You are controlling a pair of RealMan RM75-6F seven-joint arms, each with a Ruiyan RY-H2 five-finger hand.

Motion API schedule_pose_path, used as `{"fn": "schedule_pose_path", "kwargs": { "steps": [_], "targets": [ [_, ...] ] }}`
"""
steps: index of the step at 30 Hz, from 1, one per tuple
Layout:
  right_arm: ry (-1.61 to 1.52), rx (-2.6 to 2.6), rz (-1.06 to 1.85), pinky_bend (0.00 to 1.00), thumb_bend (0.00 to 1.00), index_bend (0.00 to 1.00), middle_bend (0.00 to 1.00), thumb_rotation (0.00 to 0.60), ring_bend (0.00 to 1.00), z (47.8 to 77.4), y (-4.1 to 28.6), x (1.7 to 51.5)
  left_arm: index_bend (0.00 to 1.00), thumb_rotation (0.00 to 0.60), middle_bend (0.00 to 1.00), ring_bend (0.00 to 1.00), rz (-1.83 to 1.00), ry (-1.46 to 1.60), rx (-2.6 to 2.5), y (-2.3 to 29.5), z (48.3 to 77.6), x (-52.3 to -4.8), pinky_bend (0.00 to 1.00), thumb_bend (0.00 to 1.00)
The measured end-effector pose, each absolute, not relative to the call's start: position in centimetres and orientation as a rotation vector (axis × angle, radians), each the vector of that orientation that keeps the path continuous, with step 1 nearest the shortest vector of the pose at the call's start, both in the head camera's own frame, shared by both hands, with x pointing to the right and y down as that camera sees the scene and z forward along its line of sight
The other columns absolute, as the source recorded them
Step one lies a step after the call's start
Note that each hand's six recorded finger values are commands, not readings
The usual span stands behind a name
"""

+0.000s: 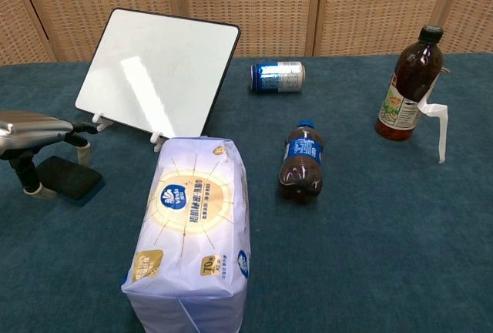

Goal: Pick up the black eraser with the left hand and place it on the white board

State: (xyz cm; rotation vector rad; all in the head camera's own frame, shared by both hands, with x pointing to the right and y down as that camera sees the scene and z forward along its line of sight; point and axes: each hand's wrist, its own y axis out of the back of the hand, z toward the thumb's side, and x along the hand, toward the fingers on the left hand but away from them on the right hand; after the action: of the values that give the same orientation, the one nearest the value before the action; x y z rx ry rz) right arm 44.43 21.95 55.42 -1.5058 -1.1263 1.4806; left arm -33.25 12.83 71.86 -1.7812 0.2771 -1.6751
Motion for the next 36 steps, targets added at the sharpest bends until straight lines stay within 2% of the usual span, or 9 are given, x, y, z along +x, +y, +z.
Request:
{"fn": "schedule_pose_path", "kwargs": {
  "steps": [5,15,26,36],
  "targets": [
    [-1.131,-1.509,1.469,0.0,0.0,0.0,0.0,0.6,0.0,55.3,21.9,44.3,0.47,0.6,0.0,0.0,-1.663,0.294,-1.769,12.8,72.1,-33.2,0.0,0.36],
    [-1.138,-1.511,1.466,0.0,0.0,0.0,0.0,0.6,0.0,55.3,21.9,44.4,0.51,0.6,0.0,0.0,-1.577,0.401,-1.734,11.5,70.8,-32.7,0.0,0.36],
    [-1.135,-1.524,1.465,0.0,0.0,0.0,0.0,0.6,0.0,55.5,22.0,44.3,0.51,0.6,0.0,0.0,-1.387,0.67,-1.579,7.1,66.9,-32.5,0.0,0.35],
    [-1.135,-1.544,1.497,0.0,0.0,0.0,0.0,0.6,0.0,56.5,21.7,44.7,0.51,0.6,0.0,0.0,-1.292,0.815,-1.387,2.1,66.6,-31.3,0.0,0.34]
  ]
}}
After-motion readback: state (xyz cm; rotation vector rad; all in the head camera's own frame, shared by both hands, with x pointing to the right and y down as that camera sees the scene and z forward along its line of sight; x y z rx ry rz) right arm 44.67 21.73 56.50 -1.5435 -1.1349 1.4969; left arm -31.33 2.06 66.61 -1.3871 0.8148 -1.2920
